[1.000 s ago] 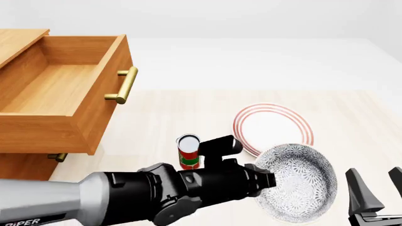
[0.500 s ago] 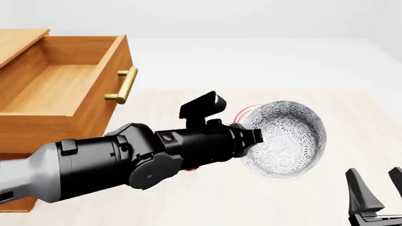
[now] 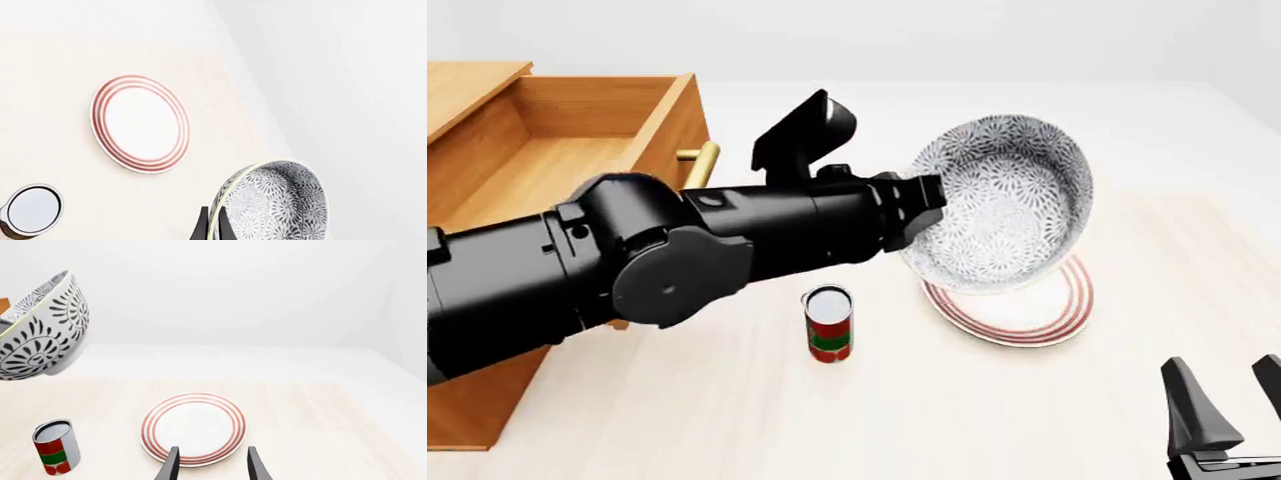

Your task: Put the bowl in the top drawer of the cabinet.

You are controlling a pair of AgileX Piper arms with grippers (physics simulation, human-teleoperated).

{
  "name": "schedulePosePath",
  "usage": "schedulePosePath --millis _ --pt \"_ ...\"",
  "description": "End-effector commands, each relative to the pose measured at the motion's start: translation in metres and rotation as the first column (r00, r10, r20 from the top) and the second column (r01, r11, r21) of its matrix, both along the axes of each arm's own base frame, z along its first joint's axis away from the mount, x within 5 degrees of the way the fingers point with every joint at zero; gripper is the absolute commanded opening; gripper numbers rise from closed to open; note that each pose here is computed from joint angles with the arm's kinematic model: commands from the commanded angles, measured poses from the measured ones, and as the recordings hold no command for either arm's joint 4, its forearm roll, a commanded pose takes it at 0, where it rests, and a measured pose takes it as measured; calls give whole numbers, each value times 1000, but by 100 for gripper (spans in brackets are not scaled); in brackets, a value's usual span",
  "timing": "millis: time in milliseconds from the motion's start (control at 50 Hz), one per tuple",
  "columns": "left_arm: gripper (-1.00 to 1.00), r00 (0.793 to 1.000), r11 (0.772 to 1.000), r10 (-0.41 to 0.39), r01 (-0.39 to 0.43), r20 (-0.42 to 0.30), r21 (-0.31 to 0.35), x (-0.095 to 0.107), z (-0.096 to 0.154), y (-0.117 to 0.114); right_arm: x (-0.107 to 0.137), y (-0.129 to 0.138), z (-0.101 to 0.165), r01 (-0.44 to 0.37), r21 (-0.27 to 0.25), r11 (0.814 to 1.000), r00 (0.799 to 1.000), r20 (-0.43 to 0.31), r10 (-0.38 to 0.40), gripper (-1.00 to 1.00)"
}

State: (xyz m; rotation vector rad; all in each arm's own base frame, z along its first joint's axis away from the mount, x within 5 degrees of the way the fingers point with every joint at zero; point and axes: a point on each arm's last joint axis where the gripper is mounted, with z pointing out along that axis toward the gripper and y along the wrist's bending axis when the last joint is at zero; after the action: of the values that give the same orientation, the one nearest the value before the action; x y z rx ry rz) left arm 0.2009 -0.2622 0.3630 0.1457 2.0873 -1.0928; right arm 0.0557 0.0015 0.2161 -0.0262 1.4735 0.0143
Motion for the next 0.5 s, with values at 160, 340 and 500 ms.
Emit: schedulePosePath --millis 160,340,500 --pt "-100 994 997 80 -79 71 -27 8 47 38 0 0 0 0 0 1000 1000 0 0 100" --pt "-100 984 990 142 -139 112 -35 11 69 64 0 0 0 0 0 1000 1000 0 0 100" --pt "-100 971 981 192 -188 142 -42 12 86 84 0 0 0 0 0 1000 1000 0 0 100"
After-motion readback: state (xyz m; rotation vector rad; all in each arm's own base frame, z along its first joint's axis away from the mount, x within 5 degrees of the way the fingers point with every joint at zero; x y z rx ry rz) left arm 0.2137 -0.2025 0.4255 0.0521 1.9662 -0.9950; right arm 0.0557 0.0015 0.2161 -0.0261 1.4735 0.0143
